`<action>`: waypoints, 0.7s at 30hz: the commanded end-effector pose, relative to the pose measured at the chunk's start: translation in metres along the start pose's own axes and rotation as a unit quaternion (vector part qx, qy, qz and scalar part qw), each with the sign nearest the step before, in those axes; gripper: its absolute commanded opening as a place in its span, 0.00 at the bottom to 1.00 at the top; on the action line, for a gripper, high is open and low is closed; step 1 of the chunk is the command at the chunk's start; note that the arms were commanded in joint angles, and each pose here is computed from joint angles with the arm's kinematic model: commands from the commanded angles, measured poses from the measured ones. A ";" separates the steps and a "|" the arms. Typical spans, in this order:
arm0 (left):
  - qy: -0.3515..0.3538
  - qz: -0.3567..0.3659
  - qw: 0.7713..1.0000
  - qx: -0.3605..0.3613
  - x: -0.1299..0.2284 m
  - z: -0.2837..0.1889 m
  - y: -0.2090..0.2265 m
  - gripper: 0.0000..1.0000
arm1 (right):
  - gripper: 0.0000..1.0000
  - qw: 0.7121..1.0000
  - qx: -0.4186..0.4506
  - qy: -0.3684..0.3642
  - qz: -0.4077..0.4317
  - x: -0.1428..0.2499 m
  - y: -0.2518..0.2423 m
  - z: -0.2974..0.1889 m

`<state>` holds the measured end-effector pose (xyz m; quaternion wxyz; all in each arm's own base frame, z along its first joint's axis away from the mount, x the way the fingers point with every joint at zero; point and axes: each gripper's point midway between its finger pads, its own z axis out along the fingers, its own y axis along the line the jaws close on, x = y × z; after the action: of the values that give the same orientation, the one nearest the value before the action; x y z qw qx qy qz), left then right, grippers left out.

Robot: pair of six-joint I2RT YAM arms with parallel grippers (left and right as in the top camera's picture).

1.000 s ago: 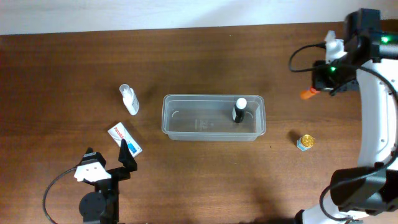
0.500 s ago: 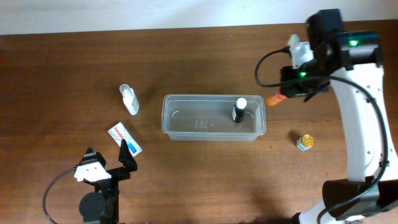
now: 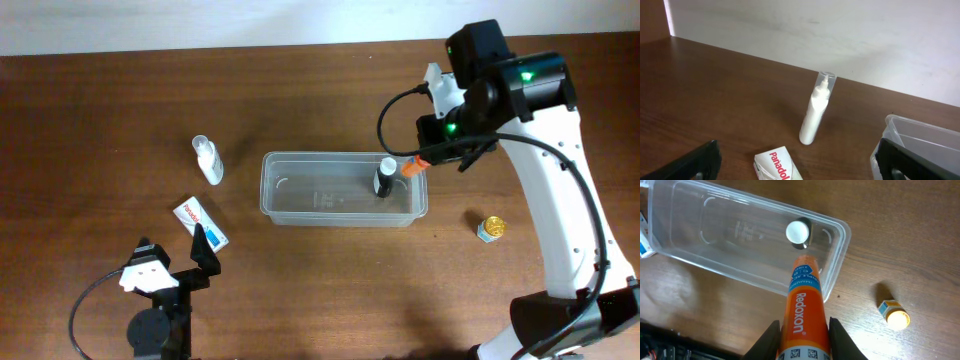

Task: Pack container
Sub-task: 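Lift the orange tube and carry it over the container, then lower the orange tube beside the brown bottle and release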

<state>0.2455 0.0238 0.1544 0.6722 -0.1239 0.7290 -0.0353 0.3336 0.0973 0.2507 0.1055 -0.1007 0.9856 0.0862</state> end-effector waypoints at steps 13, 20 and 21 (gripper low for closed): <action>0.004 0.009 1.000 0.003 0.003 0.000 -0.001 1.00 | 0.23 0.997 0.045 0.055 -0.005 0.009 -0.003 0.041; 0.004 0.009 1.000 0.003 0.003 0.000 -0.001 1.00 | 0.23 0.997 0.044 0.064 -0.003 0.012 -0.007 0.077; 0.004 0.009 1.000 0.003 0.003 0.000 -0.001 1.00 | 0.23 0.997 0.044 0.064 -0.003 0.013 -0.008 0.082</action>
<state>0.2455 0.0238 0.1544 0.6722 -0.1239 0.7290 -0.0353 0.3410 0.1032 0.1802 0.0549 -0.1056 0.9920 0.0431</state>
